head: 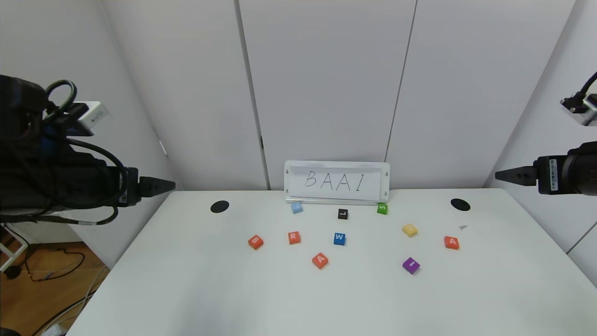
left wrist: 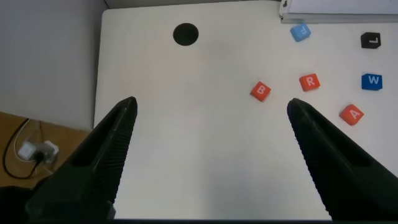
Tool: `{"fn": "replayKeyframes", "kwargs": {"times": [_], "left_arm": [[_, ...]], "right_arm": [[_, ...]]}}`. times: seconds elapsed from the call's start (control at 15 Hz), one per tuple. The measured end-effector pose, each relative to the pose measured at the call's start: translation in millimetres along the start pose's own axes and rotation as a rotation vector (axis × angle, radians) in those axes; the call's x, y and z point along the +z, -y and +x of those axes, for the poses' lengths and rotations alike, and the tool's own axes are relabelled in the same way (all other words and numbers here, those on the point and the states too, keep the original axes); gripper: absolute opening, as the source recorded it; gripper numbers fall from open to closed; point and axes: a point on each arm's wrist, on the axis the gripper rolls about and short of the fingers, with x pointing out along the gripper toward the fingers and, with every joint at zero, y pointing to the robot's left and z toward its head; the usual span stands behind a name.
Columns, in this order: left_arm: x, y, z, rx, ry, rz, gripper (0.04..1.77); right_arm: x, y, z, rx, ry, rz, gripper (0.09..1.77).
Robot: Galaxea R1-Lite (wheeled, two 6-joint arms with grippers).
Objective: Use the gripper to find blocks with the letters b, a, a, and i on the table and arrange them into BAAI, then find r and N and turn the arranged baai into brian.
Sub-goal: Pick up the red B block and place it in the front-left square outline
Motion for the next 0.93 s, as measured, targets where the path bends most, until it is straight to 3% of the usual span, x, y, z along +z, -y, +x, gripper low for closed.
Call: {"fn": "replayKeyframes", "kwargs": {"times": [0.53, 0.93], "left_arm": [[-3, 36.7, 62, -0.101, -0.119, 0.108, 1.72], [-14, 56.2, 112, -0.135, -0.217, 0.149, 1.72]], "right_arm": [[-2, 3, 16, -0.003, -0.039, 0.011, 1.71], [-3, 2, 19, 0.017, -0.048, 0.012, 1.71]]}}
